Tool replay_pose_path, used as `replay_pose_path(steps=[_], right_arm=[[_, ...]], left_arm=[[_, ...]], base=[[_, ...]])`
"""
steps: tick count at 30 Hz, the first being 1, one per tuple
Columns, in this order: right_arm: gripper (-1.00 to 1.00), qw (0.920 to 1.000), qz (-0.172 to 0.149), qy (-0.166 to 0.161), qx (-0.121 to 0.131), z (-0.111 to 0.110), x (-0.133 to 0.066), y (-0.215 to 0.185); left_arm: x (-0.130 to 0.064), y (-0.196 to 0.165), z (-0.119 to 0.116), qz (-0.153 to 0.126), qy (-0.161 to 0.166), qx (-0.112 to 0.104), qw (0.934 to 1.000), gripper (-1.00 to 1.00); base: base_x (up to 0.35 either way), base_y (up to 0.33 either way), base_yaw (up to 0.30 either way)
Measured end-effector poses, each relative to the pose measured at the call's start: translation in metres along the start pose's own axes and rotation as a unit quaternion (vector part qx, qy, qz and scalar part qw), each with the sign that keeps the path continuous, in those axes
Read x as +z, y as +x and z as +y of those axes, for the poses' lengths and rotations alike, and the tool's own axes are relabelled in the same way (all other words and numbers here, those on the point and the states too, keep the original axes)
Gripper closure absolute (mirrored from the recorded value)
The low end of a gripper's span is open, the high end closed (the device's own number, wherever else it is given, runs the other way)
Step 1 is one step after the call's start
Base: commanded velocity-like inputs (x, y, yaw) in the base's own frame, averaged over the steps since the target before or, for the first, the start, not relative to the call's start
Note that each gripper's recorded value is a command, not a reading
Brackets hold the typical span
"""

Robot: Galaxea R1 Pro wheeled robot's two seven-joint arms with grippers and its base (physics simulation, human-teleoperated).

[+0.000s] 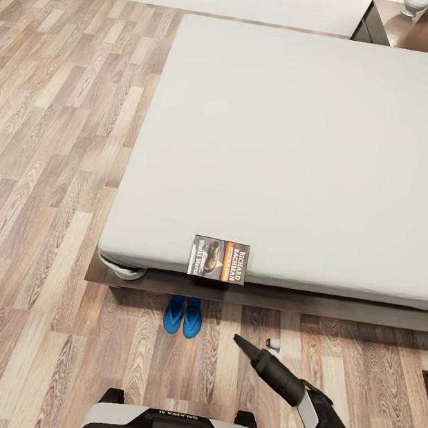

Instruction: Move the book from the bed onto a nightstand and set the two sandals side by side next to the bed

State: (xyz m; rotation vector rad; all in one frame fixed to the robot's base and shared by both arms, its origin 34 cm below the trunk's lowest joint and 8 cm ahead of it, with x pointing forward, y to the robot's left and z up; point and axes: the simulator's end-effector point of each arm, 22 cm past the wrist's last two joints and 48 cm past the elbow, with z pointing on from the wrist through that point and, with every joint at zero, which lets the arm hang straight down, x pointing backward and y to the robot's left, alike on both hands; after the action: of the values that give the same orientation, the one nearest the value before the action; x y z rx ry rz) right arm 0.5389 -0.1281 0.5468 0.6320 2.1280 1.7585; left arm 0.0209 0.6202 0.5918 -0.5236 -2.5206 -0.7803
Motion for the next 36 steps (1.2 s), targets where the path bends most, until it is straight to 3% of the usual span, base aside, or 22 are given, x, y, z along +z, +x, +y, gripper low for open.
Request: replay_pose_path(steps=[13, 36], right_arm=[[-1.0, 0.9997, -0.01, -0.02, -0.004, 0.013, 0.013, -0.024], [-1.0, 0.9993, -0.03, -0.023, 0.002, 0.016, 0.011, -0.048]], left_arm=[[0.0, -0.001, 0.0, -0.001, 0.0, 0.0, 1.0, -1.0], [0.0, -0.001, 0.0, -0.001, 0.0, 0.0, 1.0, -1.0]], base=[[0.0, 0.0, 0.0], [0.0, 0.0, 0.0]])
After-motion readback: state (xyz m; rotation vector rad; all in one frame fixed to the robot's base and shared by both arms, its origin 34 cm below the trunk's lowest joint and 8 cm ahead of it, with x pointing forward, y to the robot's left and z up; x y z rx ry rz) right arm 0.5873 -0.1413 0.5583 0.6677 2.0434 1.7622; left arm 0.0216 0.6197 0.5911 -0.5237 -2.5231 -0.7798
